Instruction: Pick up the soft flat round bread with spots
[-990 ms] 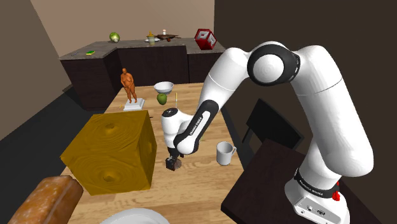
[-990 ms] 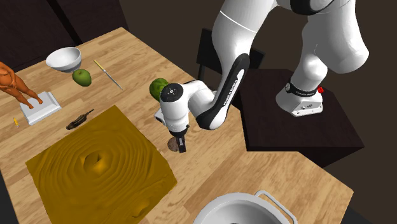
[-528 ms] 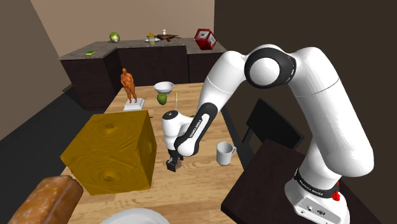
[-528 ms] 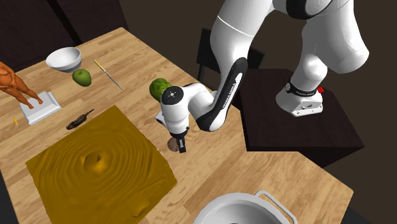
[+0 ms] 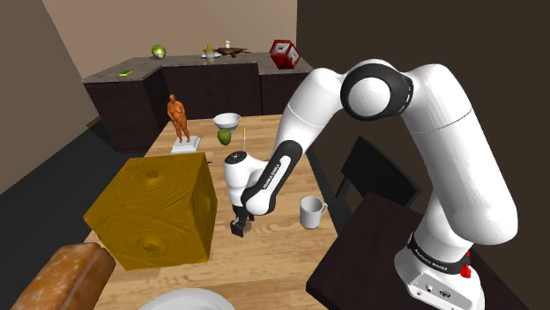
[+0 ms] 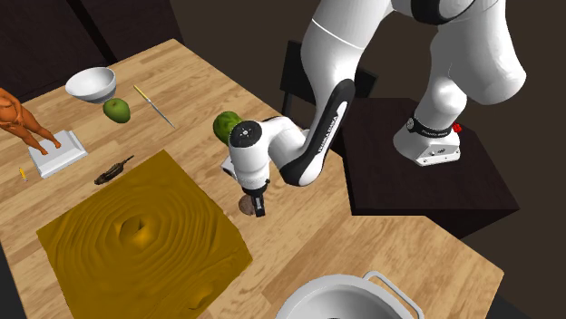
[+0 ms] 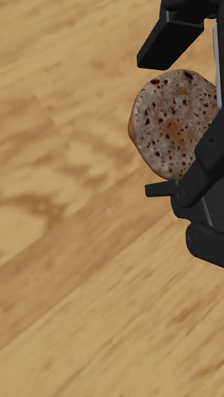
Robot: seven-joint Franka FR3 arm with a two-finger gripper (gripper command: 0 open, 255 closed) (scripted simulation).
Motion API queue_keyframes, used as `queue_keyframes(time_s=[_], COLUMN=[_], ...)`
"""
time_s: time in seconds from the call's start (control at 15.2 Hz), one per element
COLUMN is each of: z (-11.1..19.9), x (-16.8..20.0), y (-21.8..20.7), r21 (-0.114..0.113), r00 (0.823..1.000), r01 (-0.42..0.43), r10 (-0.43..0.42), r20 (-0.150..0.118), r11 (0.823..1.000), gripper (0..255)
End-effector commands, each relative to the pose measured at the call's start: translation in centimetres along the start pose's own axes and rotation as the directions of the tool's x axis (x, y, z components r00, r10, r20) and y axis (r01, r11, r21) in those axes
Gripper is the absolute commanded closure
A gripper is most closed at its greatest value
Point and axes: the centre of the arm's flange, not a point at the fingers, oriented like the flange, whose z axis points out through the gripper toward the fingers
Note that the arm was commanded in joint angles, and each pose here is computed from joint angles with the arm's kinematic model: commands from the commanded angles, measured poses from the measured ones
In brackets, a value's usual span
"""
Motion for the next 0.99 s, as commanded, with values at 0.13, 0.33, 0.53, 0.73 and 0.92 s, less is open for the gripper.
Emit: queue_keyframes(time_s=[0.13, 0.33, 0.53, 0.73, 0.92], z=[-1.9, -3.5, -5.1, -6.7, -7.3], x=[0.0, 0.1, 0.1, 0.1, 0.1], y=[0.0, 0.0, 0.0, 0.0, 0.1], r21=[0.0, 0.0, 0.0, 0.0, 0.0], r00=[1.0, 1.0, 1.0, 1.0, 1.0], r01=[0.0, 0.0, 0.0, 0.0, 0.0], r10=[0.0, 0.0, 0.0, 0.0, 0.0], r20=[0.0, 0.0, 0.0, 0.0, 0.0], r11=[1.0, 1.0, 1.0, 1.0, 1.0], gripper=[255, 255, 255, 255, 255])
